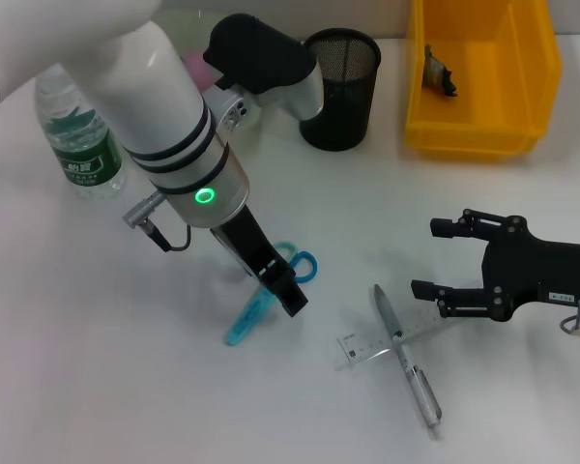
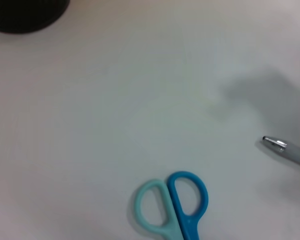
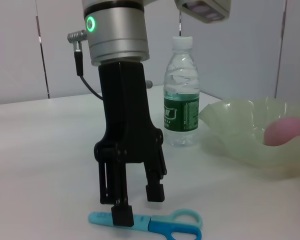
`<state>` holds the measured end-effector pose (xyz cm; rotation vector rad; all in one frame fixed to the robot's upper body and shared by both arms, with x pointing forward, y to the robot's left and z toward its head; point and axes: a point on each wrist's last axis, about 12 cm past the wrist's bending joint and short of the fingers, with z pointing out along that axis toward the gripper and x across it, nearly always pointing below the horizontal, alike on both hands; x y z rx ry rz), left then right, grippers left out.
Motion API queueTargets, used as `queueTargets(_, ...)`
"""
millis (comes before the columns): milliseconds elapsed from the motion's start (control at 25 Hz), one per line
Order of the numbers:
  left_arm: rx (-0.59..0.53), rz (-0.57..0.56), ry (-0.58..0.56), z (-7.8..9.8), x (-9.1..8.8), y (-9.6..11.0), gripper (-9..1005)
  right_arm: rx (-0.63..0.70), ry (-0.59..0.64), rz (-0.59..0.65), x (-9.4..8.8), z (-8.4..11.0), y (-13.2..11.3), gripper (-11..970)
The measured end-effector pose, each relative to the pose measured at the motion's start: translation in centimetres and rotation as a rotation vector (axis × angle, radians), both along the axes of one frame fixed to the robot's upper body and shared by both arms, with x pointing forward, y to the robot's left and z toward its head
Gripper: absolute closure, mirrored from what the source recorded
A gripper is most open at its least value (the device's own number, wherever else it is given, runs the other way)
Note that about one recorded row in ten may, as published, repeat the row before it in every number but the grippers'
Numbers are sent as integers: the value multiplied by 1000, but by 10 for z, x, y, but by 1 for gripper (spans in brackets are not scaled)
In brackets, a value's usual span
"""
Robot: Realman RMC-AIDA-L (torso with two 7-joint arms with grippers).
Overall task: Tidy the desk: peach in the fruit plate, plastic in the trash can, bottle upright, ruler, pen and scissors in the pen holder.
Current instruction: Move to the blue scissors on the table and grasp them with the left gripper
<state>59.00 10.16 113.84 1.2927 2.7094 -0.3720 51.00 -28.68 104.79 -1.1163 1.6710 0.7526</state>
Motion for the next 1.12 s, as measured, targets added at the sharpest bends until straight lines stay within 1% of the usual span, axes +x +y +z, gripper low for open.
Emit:
queueTargets(400, 22, -16, -18, -9, -1, -3, 290, -2, -1, 3, 0, -1, 0, 129)
queueTargets(1120, 44, -37, -26, -10, -2, -5, 323, -3, 19, 10, -5, -3, -1, 129)
